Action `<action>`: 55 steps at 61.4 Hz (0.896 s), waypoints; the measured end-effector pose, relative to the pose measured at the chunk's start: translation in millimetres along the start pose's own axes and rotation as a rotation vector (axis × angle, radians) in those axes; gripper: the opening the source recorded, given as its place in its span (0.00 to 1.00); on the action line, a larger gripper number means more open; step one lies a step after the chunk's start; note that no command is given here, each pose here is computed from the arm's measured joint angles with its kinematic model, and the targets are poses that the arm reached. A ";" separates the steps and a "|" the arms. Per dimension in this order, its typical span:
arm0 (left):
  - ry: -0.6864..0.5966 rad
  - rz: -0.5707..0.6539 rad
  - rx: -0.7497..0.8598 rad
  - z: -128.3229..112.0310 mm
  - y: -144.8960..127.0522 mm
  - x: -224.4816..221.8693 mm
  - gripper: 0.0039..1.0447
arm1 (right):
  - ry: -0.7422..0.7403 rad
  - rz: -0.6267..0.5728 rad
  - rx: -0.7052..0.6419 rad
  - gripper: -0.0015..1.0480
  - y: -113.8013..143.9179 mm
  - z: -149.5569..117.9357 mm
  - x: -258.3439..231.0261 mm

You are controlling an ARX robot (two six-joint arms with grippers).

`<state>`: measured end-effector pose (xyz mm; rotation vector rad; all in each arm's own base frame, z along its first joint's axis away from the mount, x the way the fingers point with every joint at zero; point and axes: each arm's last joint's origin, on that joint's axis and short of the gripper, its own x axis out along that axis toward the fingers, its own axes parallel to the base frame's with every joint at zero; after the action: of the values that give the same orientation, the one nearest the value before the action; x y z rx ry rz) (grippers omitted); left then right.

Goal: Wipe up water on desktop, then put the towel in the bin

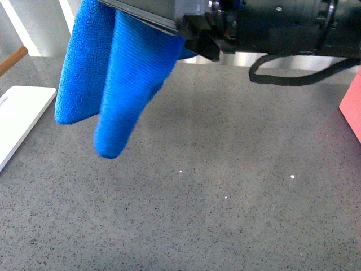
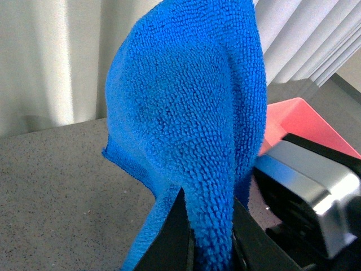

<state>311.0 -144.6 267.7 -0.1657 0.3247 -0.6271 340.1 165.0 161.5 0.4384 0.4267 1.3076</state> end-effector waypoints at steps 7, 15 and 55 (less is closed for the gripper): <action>-0.002 0.011 0.000 0.2 0.9 -0.1 0.05 | 0.001 0.008 -0.017 0.92 -0.8 6.4 12.7; -0.006 0.024 -0.003 0.7 2.9 -0.6 0.05 | -0.001 -0.002 -0.038 0.78 -0.6 9.9 20.6; -0.010 0.044 -0.010 1.2 5.0 -0.6 0.71 | 0.002 -0.183 -0.098 0.05 -0.2 12.0 9.8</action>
<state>313.7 -140.2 267.7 -0.1710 0.3208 -0.5808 348.6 173.7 171.0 0.3086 0.3936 1.1465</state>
